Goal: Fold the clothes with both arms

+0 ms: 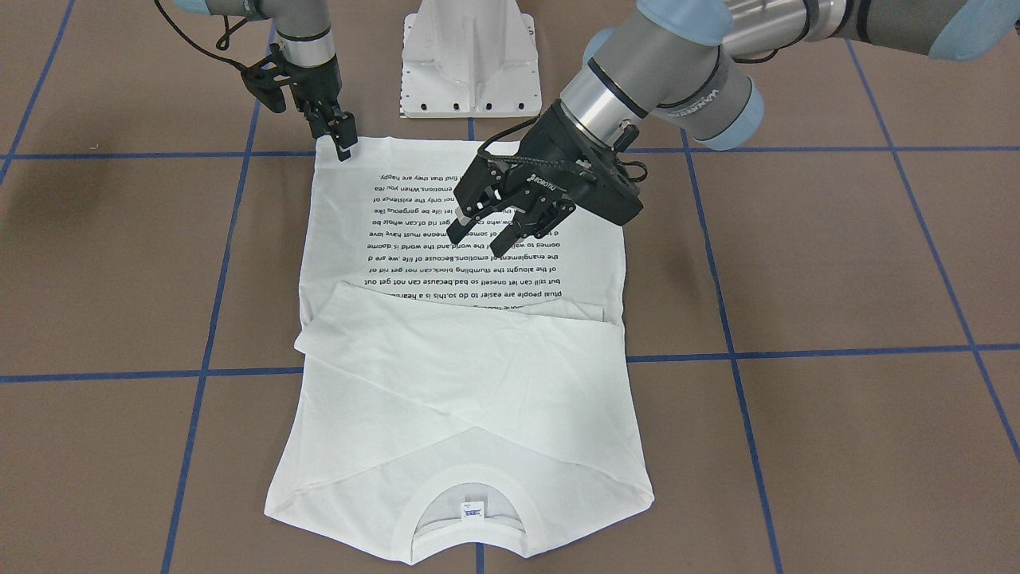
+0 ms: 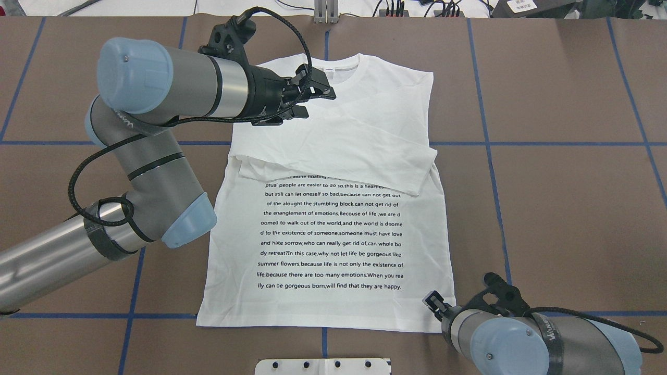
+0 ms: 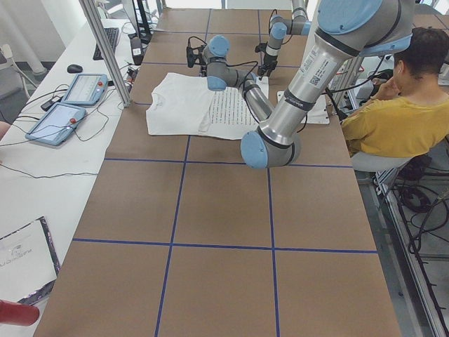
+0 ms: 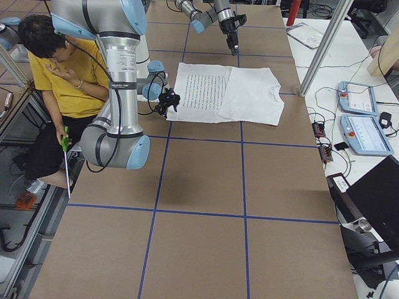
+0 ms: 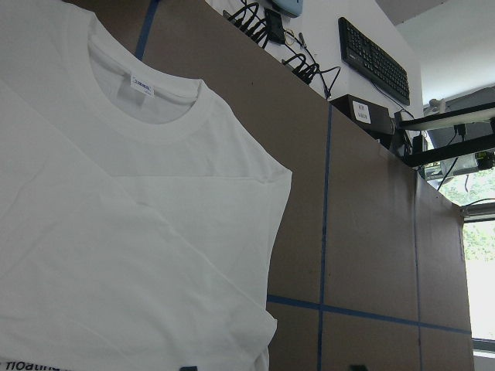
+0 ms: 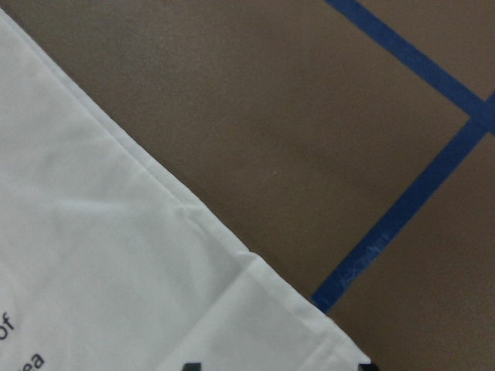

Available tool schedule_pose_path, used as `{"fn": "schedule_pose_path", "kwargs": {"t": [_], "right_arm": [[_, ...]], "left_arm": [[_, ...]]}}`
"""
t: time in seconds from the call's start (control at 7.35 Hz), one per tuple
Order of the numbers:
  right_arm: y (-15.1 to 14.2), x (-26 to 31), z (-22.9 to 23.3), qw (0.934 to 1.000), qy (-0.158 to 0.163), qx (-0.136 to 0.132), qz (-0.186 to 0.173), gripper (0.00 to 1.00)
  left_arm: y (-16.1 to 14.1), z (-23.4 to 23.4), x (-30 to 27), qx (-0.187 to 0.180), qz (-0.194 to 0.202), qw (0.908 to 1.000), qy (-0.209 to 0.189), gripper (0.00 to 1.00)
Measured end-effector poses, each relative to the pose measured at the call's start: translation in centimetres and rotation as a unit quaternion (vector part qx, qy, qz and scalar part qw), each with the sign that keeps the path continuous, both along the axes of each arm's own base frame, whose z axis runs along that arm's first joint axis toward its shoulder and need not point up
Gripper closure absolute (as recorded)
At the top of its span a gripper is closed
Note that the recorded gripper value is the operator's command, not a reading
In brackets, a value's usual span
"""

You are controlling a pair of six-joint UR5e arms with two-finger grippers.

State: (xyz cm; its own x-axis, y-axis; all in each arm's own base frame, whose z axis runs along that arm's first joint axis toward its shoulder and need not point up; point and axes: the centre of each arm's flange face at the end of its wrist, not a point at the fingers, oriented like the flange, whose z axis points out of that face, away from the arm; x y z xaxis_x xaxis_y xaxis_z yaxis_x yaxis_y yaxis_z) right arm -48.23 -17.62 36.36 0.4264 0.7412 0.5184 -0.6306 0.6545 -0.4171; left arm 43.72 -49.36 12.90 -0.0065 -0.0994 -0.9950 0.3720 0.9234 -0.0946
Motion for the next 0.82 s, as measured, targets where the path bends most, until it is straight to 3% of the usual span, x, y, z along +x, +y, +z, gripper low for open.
{"fn": "schedule_pose_path", "kwargs": {"t": [0.68,0.82], "right_arm": [[0.65,0.35,0.79,0.9998,0.004,-0.017,0.004,0.42],[0.93,0.26,0.75,0.9998,0.003,-0.019,0.003,0.49]], "left_arm": [[-0.11,0.15,-0.05,0.0,-0.006,1.0,-0.001,0.28],[-0.13,0.2,-0.08,0.0,-0.007,1.0,-0.001,0.28]]}}
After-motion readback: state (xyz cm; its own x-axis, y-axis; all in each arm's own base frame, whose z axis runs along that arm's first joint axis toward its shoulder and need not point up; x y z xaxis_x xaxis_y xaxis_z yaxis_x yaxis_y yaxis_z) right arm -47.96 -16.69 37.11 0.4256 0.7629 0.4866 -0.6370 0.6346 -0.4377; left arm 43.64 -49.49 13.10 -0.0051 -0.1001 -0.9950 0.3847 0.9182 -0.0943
